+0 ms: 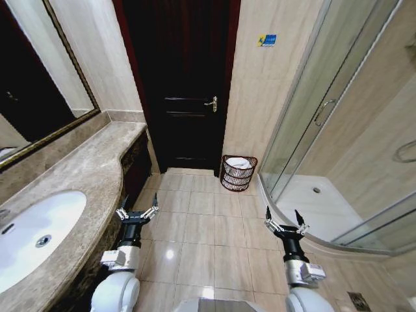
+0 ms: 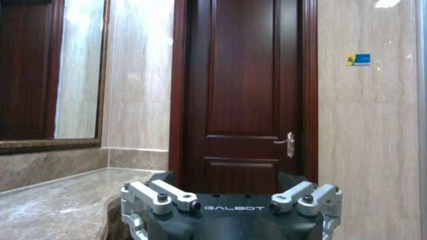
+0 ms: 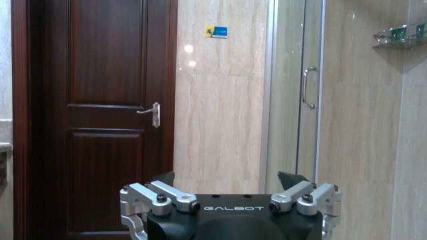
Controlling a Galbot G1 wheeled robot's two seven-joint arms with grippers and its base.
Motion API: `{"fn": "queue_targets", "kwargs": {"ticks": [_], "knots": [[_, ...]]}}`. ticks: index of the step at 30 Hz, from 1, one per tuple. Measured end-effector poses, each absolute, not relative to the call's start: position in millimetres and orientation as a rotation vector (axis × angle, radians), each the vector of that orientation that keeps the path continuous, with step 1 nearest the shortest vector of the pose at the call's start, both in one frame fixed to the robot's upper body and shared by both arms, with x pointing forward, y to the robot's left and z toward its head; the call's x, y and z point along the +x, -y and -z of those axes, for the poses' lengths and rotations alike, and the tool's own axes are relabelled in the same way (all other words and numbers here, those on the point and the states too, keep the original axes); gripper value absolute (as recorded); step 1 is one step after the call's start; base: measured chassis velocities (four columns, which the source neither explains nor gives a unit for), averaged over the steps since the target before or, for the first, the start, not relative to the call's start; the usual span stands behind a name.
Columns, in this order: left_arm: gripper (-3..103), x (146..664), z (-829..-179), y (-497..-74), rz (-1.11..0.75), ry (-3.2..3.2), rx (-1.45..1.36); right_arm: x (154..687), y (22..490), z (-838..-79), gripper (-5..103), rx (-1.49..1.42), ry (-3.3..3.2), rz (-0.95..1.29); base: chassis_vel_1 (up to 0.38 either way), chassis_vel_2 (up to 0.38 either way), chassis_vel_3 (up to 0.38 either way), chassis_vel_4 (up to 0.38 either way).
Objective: Discard the used towel into the hamper.
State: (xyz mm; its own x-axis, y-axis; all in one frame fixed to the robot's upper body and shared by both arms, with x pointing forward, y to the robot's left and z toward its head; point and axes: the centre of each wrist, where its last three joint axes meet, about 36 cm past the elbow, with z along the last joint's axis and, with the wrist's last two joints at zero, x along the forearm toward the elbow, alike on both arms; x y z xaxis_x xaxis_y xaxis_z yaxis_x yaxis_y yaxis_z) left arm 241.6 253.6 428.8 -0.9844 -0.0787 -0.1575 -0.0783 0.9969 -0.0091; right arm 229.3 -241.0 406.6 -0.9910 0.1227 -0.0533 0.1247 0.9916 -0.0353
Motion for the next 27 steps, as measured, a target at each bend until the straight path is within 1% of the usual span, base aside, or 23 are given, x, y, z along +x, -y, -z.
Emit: {"fn": "queue_targets", "kwargs": {"ticks": [27], "knots": [[100, 241.6, -428.8, -253.6, 0.004, -2.981, -0.118, 229.3, 240.9, -406.8, 100, 0.191, -3.083, 0.059, 0.0, 0.0, 0.0, 0.0]]}}
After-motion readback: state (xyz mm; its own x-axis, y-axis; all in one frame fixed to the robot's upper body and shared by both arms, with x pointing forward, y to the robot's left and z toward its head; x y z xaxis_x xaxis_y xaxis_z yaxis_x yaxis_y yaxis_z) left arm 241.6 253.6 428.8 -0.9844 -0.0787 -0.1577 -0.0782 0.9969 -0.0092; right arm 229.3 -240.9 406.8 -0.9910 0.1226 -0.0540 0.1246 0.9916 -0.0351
